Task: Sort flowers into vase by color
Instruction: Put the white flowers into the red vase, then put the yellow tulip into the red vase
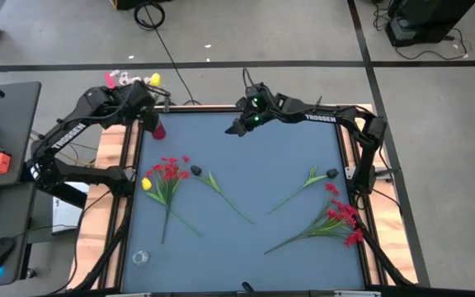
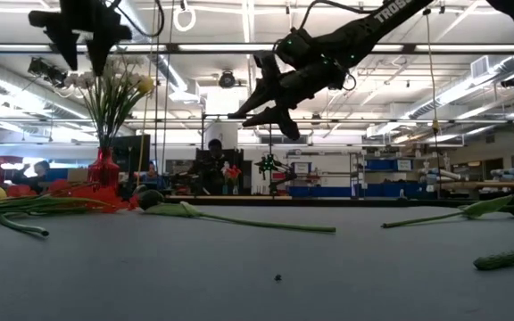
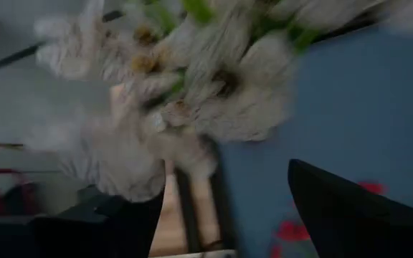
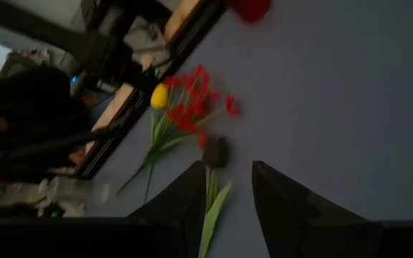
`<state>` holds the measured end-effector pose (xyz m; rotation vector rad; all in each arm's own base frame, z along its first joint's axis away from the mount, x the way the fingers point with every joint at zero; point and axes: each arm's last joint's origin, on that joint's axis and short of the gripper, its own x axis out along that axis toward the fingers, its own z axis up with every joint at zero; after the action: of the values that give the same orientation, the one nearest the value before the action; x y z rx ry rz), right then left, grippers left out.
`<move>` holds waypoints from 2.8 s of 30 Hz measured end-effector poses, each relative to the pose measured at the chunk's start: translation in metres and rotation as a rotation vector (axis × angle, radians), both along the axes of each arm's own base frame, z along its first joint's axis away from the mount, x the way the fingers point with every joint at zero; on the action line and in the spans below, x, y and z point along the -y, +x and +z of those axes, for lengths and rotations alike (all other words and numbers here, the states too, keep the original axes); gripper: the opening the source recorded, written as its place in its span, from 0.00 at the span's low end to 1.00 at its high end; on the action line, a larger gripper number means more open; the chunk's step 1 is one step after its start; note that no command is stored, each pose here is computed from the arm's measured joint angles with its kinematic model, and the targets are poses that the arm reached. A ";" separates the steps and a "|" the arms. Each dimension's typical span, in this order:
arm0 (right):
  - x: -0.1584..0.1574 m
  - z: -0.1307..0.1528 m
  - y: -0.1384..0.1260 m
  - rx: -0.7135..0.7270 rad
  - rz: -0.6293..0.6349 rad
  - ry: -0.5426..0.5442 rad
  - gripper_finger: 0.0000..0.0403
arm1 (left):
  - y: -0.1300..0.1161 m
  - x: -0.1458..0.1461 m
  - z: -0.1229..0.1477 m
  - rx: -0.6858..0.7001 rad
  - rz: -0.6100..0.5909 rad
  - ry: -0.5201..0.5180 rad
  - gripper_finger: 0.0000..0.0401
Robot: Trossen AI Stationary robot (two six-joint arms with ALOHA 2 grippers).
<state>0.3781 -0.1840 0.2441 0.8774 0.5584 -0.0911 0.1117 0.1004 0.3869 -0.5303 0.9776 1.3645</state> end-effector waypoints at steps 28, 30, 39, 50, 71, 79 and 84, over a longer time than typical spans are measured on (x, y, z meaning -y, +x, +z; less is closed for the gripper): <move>-0.036 0.003 -0.023 -0.278 0.100 -0.012 0.31 | 0.126 0.142 -0.030 0.321 -0.011 -0.177 0.53; -0.040 0.002 -0.024 -0.282 0.152 0.004 0.31 | 0.131 0.153 -0.037 0.308 0.009 -0.209 0.52; -0.072 0.001 -0.013 -0.288 0.265 -0.052 0.30 | 0.138 0.195 -0.063 0.232 0.039 -0.258 0.51; -0.128 0.006 0.014 -0.197 0.265 -0.030 0.30 | 0.115 0.211 -0.099 0.187 0.007 -0.301 0.51; -0.290 -0.031 0.058 0.055 0.148 -0.422 0.31 | 0.075 0.220 -0.069 0.166 -0.430 -0.272 0.51; -0.335 -0.063 0.065 0.077 0.251 -0.485 0.31 | 0.081 0.223 -0.068 0.172 -0.552 -0.275 0.51; -0.362 -0.075 0.086 0.078 0.345 -0.633 0.31 | 0.082 0.223 -0.068 0.176 -0.562 -0.278 0.51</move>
<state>0.4643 0.1778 0.1686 0.1627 0.5551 0.0791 0.1934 -0.1231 0.3187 -0.5201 1.0749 0.6754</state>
